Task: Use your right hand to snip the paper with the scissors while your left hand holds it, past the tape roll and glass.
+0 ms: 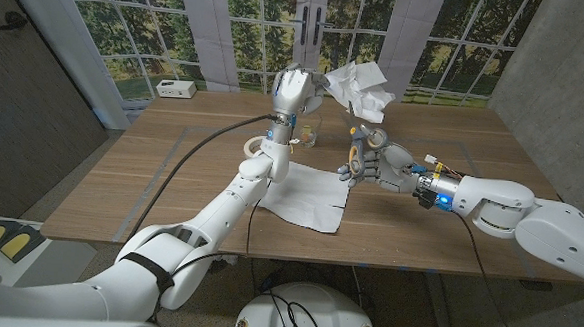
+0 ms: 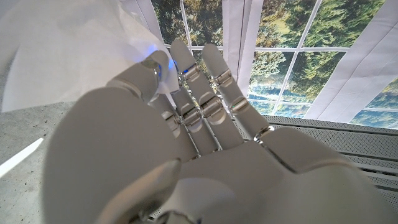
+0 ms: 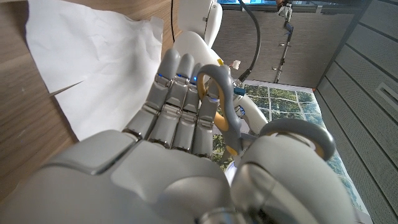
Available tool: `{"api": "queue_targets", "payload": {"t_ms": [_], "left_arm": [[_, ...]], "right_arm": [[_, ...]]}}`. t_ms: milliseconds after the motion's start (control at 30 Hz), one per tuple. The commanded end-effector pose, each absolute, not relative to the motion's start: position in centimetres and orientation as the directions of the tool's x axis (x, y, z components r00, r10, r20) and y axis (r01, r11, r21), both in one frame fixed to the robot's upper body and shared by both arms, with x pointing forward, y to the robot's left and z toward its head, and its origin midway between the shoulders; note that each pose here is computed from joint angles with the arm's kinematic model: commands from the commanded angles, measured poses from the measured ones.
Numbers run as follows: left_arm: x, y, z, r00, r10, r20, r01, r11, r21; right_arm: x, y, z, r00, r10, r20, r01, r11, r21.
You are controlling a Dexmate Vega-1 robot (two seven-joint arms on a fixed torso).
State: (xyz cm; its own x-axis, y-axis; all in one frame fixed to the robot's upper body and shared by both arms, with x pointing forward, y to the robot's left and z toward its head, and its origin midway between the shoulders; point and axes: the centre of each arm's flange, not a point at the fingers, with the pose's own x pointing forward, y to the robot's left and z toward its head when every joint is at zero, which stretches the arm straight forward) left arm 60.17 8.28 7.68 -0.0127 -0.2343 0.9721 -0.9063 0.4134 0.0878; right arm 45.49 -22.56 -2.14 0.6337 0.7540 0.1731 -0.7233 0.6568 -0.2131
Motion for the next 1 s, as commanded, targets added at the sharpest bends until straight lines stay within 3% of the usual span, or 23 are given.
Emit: {"api": "queue_targets", "payload": {"t_ms": [33, 1000], "left_arm": [[59.9, 8.3, 7.5, -0.018, -0.233, 0.972, -0.904, 0.419, 0.083], [59.3, 8.4, 7.1, -0.029, -0.236, 0.971, -0.9, 0.43, 0.077]], "right_arm": [[45.5, -23.2, -2.5, 0.667, 0.732, 0.139, -0.701, 0.679, -0.217], [45.7, -24.6, -2.8, 0.703, 0.691, 0.167, -0.666, 0.722, -0.188]]}}
